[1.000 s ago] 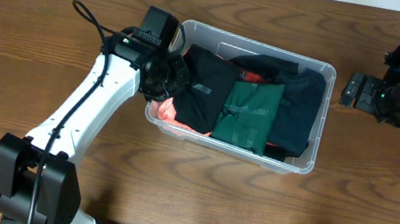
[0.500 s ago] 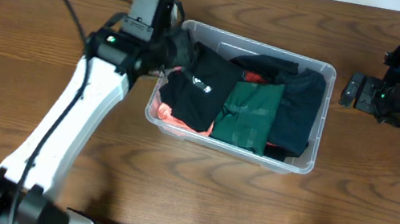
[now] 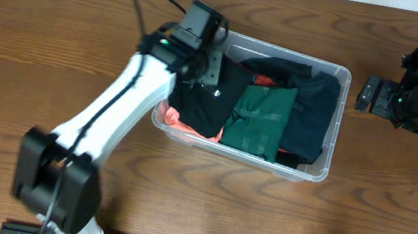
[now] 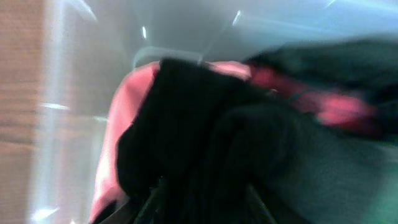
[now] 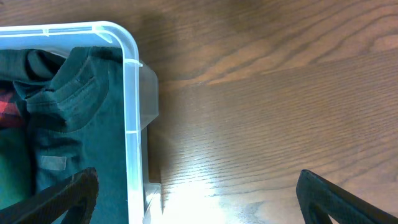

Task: Pack container

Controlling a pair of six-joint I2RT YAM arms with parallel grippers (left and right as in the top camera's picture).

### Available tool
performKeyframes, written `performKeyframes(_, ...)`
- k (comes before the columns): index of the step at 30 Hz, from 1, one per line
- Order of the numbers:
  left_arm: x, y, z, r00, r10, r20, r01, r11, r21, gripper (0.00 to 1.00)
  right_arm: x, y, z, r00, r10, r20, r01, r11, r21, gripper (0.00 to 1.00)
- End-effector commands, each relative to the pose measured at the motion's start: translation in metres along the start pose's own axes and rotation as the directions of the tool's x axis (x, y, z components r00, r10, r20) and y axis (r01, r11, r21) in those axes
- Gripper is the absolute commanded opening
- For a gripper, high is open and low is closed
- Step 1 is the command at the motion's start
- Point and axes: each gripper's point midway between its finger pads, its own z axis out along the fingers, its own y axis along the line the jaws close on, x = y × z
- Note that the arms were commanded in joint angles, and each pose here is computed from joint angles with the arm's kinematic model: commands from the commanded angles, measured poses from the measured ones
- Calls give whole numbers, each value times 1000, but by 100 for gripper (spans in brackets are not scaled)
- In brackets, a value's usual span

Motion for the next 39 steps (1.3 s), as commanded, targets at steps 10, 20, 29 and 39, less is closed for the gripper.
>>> performKeyframes(10,40,35,57,982,23,-188,-53,986,-159,44,1,0,-3,1000,-14,1,14,1000,-5,99)
performKeyframes(20,-37,75,-88,978,-22,205,71,968,-239,72,-1,35,-3,987,-159,36,161,986,-47,99)
performKeyframes(29,-34,186,-120,937,-234,259,314,889,-334,98,-33,86,-5,940,-268,214,285,957,-53,99)
performKeyframes(39,2,216,-139,924,-330,192,380,848,-370,98,-35,56,-11,963,-175,203,179,984,-1,99)
